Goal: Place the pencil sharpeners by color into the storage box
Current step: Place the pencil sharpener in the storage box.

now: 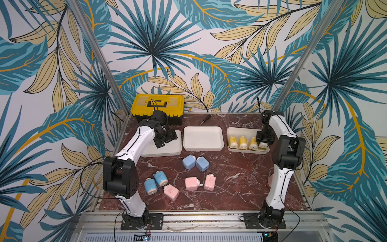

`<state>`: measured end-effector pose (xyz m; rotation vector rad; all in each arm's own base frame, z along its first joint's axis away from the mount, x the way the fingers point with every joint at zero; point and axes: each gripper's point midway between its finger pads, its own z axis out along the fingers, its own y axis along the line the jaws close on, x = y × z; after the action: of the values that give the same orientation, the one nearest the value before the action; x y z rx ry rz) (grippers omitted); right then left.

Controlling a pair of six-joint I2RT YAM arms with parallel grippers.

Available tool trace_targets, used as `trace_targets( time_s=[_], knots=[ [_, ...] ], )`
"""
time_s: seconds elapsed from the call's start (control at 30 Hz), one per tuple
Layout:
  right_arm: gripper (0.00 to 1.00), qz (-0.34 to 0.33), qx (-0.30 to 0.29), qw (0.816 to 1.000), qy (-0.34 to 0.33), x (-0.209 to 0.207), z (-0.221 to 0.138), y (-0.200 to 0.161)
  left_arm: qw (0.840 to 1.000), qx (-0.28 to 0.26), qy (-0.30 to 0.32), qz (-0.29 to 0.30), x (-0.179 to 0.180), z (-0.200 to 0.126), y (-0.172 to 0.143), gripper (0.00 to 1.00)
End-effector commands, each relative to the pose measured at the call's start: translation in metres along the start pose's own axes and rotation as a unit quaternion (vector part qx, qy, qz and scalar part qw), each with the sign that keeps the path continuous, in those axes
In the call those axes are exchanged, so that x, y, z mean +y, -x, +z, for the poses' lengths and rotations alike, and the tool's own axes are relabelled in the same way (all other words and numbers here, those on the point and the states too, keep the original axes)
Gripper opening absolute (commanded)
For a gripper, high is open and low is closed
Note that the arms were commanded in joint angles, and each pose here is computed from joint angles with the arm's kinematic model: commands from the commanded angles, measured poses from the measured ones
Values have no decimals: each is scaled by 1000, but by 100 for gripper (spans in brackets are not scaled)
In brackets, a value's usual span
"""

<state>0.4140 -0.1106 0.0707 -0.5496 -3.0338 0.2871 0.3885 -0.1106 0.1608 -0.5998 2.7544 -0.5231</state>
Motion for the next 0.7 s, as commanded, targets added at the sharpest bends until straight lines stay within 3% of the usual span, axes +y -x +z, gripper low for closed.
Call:
trace_targets(
  time_s=[0.0,0.23,0.67],
  knots=[
    [38,-1,14,1000,7,-2,7,-2,1000,-6,-6,5,-3,-3,8,87],
    [40,4,31,999,17,-1,20,-3,1000,-5,-8,4,-5,-1,9,87],
    [63,14,38,999,15,-7,23,-6,1000,-9,-17,3,-10,-6,11,86]
  ],
)
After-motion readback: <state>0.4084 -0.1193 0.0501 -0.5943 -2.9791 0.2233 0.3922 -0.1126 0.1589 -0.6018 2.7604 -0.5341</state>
